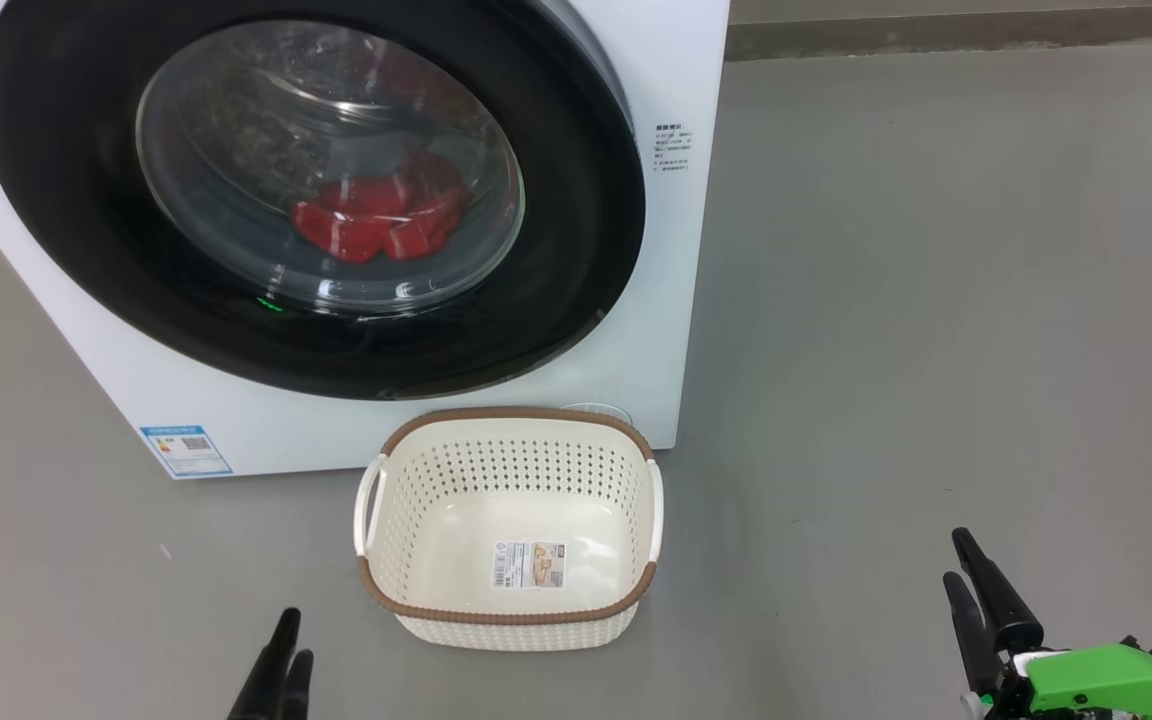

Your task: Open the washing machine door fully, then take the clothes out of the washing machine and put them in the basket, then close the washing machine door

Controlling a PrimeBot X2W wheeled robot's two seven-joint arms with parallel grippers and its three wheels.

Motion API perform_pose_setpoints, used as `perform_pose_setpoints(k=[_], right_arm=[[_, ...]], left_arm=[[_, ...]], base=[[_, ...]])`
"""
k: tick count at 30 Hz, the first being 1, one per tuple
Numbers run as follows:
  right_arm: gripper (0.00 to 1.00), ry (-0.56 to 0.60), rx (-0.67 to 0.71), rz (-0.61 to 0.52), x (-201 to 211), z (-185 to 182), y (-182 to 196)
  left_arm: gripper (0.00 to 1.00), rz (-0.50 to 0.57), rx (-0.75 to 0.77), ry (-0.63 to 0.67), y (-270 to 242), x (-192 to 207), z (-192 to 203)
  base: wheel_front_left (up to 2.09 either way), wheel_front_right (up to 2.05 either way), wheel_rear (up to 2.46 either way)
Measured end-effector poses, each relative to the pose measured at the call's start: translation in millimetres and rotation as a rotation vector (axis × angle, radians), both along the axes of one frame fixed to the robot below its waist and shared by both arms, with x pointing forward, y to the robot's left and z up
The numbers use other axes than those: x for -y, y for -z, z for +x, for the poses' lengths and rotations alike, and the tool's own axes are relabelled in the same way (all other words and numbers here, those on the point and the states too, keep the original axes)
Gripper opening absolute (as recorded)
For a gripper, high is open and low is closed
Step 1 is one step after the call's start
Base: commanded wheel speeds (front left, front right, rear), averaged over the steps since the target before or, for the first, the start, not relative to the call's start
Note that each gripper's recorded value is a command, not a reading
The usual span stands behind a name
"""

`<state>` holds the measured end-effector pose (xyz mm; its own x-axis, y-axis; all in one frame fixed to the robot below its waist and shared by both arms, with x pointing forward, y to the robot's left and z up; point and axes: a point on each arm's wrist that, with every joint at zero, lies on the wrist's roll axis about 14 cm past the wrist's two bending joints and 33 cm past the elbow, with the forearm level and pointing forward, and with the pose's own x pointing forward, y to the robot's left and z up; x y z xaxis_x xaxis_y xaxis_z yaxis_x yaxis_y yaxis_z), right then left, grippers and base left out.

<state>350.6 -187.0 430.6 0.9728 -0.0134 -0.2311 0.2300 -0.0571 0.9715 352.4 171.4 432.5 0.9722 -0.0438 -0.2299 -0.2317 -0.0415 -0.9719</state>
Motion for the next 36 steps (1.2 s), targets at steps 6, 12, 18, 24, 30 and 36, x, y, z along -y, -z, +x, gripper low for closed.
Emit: perform_pose_setpoints(k=[6, 12, 18, 24, 30, 36], right_arm=[[1.0, -0.015, 0.01, -0.023, -5.7, 5.3, -3.9], [1.0, -0.022, 0.024, -0.079, -5.7, 11.1, -9.3], [1.0, -0.036, 0.03, -0.146, -6.9, 14.4, -12.0], [1.0, -0.058, 0.041, -0.231, -8.8, 18.3, -16.0], [1.0, -0.075, 0.06, -0.328, -9.6, 24.5, -22.6], [1.0, -0.095, 0.077, -0.449, -9.6, 28.5, -28.3]], left_arm=[[1.0, 0.04, 0.019, 0.013, -6.3, 4.2, 6.4], [1.0, 0.108, 0.038, 0.023, -12.2, 4.3, 11.9], [1.0, 0.19, 0.04, 0.04, -13.1, 5.4, 13.5], [1.0, 0.29, 0.041, 0.064, -16.0, 7.8, 17.7], [1.0, 0.393, 0.06, 0.088, -21.6, 11.4, 23.2], [1.0, 0.485, 0.062, 0.104, -23.0, 12.8, 25.3]], base=[[0.0, 0.0, 0.0], [0.0, 0.0, 0.0], [0.0, 0.0, 0.0], [0.0, 0.0, 0.0], [0.0, 0.0, 0.0], [0.0, 0.0, 0.0]])
